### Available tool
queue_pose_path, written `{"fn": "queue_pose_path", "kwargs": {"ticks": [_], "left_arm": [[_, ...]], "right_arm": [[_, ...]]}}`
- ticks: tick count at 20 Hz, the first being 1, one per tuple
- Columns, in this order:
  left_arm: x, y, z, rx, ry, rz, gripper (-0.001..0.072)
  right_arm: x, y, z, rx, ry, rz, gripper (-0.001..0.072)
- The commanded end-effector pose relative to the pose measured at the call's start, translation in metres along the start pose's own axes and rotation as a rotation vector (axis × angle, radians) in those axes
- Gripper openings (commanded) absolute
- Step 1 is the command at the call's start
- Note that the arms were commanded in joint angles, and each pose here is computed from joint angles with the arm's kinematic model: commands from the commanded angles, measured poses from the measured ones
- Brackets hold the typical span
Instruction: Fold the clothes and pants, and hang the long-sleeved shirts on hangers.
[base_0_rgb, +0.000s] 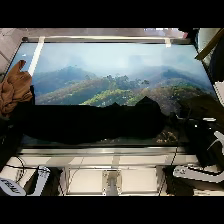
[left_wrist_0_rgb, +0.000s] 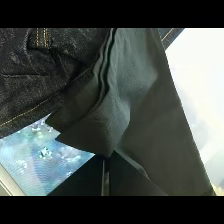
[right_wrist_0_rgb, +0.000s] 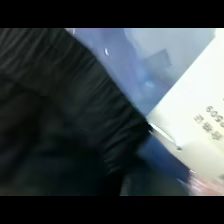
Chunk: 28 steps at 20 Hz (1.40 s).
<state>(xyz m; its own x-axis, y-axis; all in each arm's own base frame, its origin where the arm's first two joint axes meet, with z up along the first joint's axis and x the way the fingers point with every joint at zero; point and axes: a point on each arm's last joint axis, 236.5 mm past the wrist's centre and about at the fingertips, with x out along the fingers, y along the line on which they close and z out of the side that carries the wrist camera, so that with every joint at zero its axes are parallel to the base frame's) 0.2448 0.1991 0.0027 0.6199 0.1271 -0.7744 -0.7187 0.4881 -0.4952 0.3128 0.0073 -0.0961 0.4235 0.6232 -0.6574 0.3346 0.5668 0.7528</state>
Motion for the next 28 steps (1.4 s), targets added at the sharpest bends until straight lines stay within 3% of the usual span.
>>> {"fn": "queue_pose_path", "kwargs": {"ticks": [1, 5, 11, 13, 16, 20, 28], "left_arm": [[-0.001, 0.000, 0.001, 0.002, -0.003, 0.000, 0.0007], [-0.024, -0.021, 0.011, 0.135, -0.025, -0.029, 0.0007], [-0.092, -0.067, 0.078, 0.294, -0.200, -0.029, 0.0006], [-0.100, -0.073, 0.084, 0.306, -0.220, -0.032, 0.0006], [-0.093, -0.071, 0.064, 0.344, -0.128, -0.027, 0.0006], [-0.057, -0.074, 0.053, 0.375, -0.011, -0.020, 0.0005], [0.071, -0.162, 0.083, 0.270, 0.132, -0.106, 0.0005]], "right_arm": [[-0.006, 0.043, -0.001, -0.106, 0.035, 0.132, 0.0025], [-0.057, 0.110, 0.001, -0.269, 0.040, 0.186, 0.0024], [-0.197, 0.175, 0.017, -0.550, -0.266, -0.258, 0.0024], [-0.228, 0.195, 0.014, -0.606, -0.360, -0.317, 0.0024], [-0.228, 0.201, -0.001, -0.562, -0.321, -0.291, 0.0024], [-0.214, 0.185, 0.028, -0.461, -0.311, -0.279, 0.0024], [-0.112, 0.120, 0.093, -0.241, -0.109, -0.257, 0.0025]]}}
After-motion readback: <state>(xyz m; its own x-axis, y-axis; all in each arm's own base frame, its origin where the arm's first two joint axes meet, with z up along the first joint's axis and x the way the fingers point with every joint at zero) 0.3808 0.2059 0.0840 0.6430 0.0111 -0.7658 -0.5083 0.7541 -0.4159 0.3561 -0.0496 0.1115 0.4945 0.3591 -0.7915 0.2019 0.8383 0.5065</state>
